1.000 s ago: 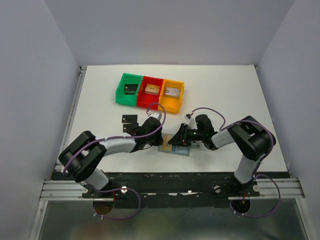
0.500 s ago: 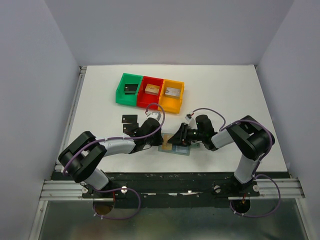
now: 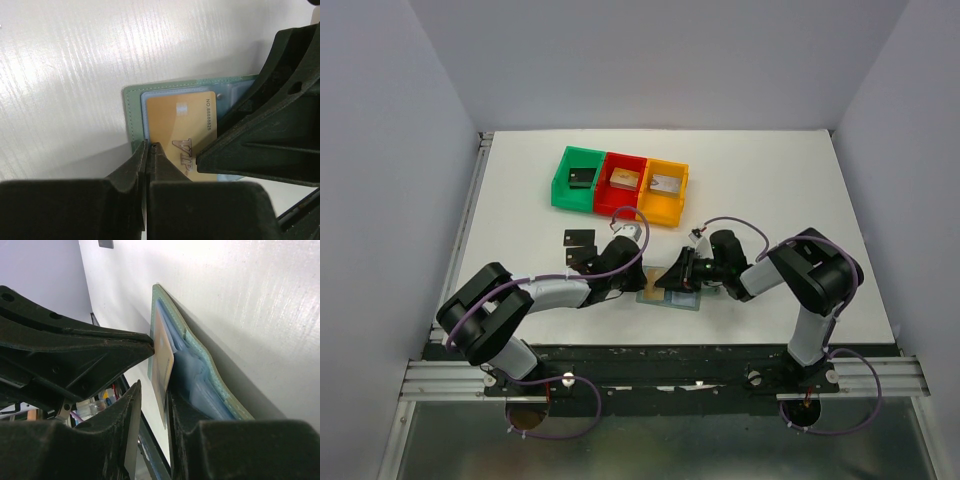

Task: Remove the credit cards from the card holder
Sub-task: Remove the credit card from the card holder.

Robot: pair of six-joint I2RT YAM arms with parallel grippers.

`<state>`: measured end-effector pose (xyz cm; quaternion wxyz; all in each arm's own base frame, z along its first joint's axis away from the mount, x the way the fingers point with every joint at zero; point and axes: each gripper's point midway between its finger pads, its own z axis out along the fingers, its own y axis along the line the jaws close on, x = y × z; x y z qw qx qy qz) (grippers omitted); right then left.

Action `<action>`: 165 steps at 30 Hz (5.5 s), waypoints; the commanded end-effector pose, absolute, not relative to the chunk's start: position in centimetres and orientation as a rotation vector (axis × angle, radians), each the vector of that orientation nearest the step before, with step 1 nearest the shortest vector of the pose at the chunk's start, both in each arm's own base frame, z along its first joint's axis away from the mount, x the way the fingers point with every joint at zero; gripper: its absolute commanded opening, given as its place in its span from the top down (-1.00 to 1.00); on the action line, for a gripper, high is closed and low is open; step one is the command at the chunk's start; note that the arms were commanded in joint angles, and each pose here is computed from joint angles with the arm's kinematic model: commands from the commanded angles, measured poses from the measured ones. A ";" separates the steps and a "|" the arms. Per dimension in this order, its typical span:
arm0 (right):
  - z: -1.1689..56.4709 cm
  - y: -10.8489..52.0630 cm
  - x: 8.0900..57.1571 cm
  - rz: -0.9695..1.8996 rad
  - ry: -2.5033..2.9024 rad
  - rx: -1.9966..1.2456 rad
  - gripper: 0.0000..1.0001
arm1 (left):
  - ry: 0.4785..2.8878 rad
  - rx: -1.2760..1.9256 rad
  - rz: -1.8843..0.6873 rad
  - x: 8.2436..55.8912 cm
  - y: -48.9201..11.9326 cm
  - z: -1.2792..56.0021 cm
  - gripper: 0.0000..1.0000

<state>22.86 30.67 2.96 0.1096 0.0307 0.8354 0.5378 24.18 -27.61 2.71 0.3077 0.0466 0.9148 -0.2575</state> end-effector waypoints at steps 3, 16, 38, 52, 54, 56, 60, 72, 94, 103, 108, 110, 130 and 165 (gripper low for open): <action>3.8 30.7 22.7 1.587 2.414 0.021 0.35 | 2.530 0.132 -0.625 21.7 -26.0 0.6 0.52; 3.6 29.7 22.3 1.501 2.453 -0.019 0.35 | 2.536 0.118 -0.588 21.7 -25.3 0.4 0.35; 3.4 27.9 21.8 1.434 2.475 -0.033 0.35 | 2.559 0.127 -0.557 21.8 -25.1 -0.1 0.89; 3.8 28.3 22.3 1.472 2.465 -0.031 0.28 | 2.576 0.133 -0.595 21.5 -25.7 -0.6 1.00; 3.5 28.3 22.3 1.472 2.474 -0.021 0.24 | 2.576 0.130 -0.607 21.5 -25.9 -0.6 1.00; 3.5 28.5 22.4 1.480 2.472 -0.012 0.22 | 2.579 0.134 -0.616 21.4 -26.0 -0.8 1.00; 3.5 28.9 22.9 1.514 2.461 0.024 0.21 | 2.584 0.130 -0.617 21.2 -26.1 -1.1 1.00; 4.1 29.9 23.5 1.611 2.410 0.045 0.21 | 2.587 0.144 -0.662 20.7 -26.7 -1.3 1.00; 4.3 30.0 22.3 1.584 2.447 -0.035 0.23 | 2.595 0.131 -0.640 20.3 -26.3 -1.7 1.00; 4.5 29.3 21.7 1.543 2.459 -0.061 0.24 | 2.615 0.097 -0.627 20.2 -25.9 -2.1 1.00; 4.6 28.9 21.6 1.512 2.466 -0.076 0.25 | 2.617 0.092 -0.628 20.1 -25.8 -2.2 1.00; 4.8 28.9 21.7 1.509 2.462 -0.084 0.26 | 2.620 0.088 -0.624 20.2 -25.7 -2.3 1.00; 5.1 27.3 22.0 1.461 2.458 -0.062 0.36 | 2.641 0.065 -0.601 20.1 -25.1 -2.8 1.00; 3.0 22.4 22.4 1.222 2.526 0.088 0.99 | 2.604 0.077 -0.601 20.3 -25.0 -2.3 1.00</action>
